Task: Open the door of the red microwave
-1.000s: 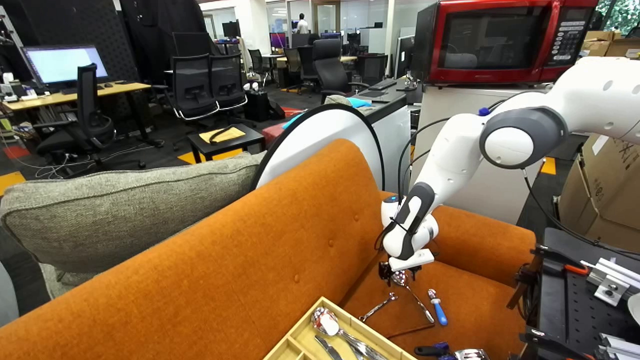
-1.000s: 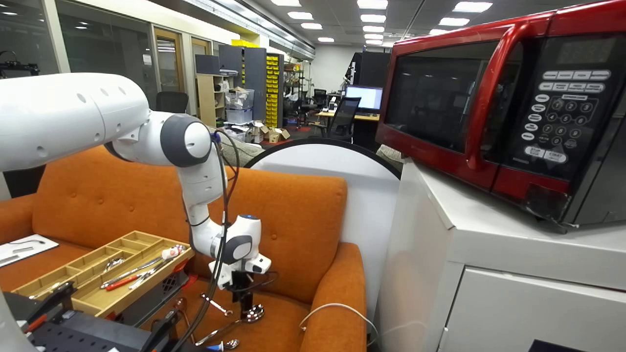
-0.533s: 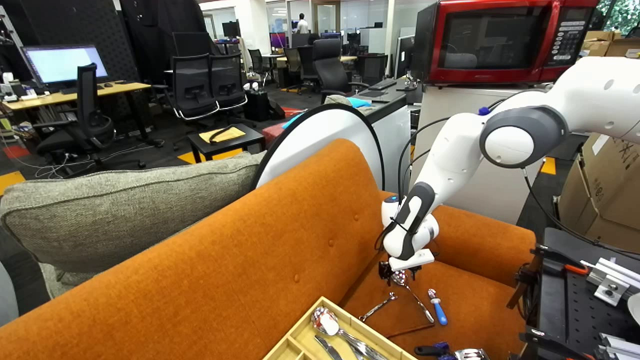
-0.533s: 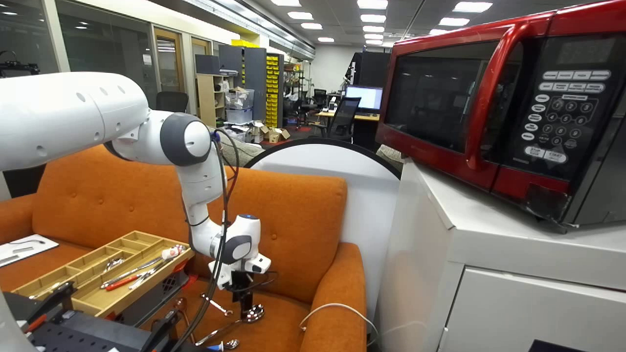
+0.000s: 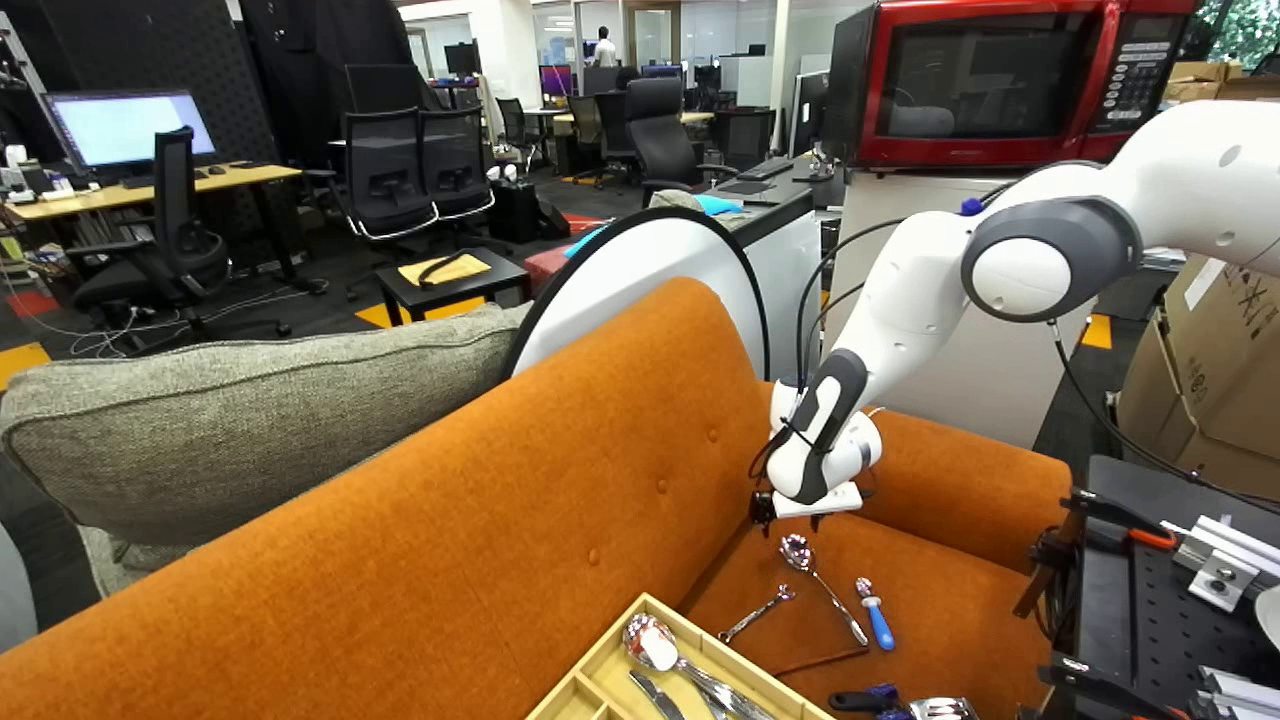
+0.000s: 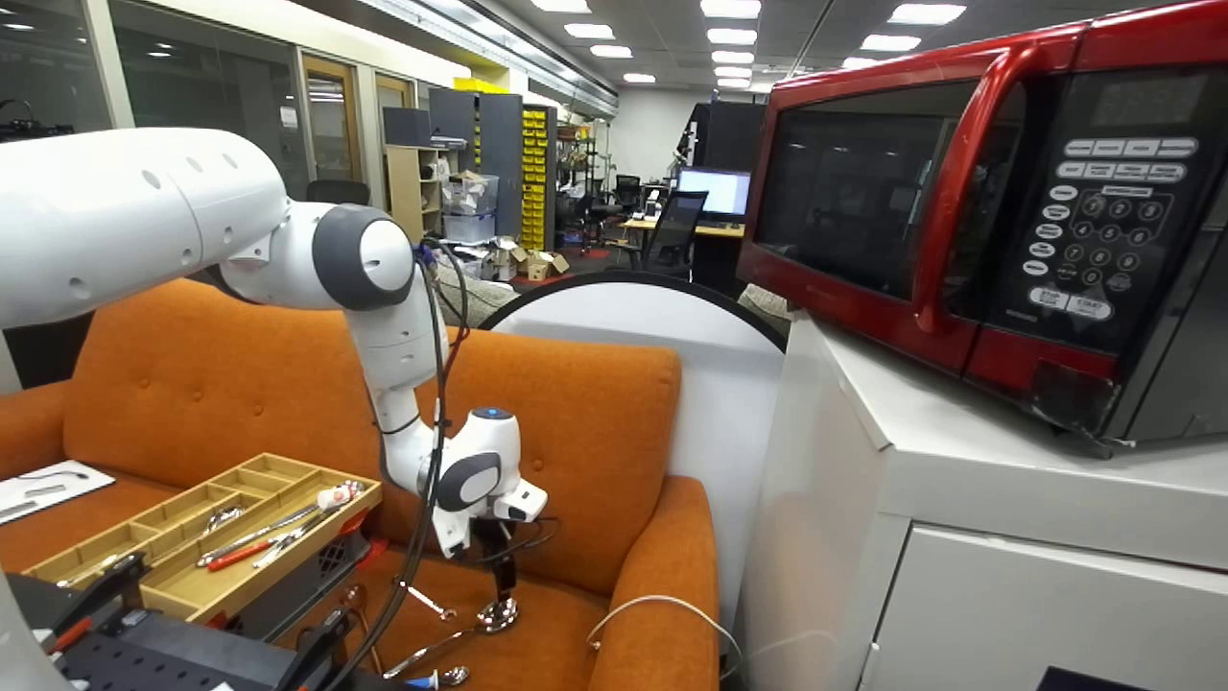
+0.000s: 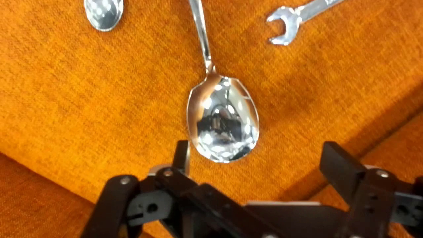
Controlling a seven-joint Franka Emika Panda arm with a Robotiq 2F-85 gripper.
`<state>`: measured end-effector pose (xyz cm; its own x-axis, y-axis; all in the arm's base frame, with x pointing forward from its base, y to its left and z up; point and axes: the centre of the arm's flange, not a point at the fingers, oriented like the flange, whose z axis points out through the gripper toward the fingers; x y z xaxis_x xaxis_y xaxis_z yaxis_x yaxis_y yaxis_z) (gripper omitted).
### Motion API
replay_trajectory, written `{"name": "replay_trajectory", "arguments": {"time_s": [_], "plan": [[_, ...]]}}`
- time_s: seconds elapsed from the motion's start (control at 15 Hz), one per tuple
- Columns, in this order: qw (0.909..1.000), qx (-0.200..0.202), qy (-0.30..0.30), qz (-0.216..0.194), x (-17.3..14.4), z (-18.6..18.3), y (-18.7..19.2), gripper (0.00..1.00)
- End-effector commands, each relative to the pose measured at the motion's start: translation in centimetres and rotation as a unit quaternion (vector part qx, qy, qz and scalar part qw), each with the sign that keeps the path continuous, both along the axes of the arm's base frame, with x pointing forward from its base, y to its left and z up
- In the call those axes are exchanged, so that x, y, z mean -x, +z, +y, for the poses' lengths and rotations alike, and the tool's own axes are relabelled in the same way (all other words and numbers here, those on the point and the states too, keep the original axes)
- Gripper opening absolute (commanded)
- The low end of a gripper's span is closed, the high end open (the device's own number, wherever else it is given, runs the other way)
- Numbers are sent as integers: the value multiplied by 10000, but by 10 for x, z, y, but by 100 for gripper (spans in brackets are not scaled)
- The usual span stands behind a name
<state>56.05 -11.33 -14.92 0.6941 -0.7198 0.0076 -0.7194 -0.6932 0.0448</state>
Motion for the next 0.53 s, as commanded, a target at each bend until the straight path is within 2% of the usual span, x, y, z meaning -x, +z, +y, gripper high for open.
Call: {"name": "replay_trajectory", "arguments": {"time_s": [0.0, 0.27, 0.47], "plan": [[9991, 211, -146, -328, 20, -1, 41, 100], [9944, 481, -341, -872, 42, -3, 85, 100], [9867, 688, -500, -1383, 62, -3, 118, 100]]}}
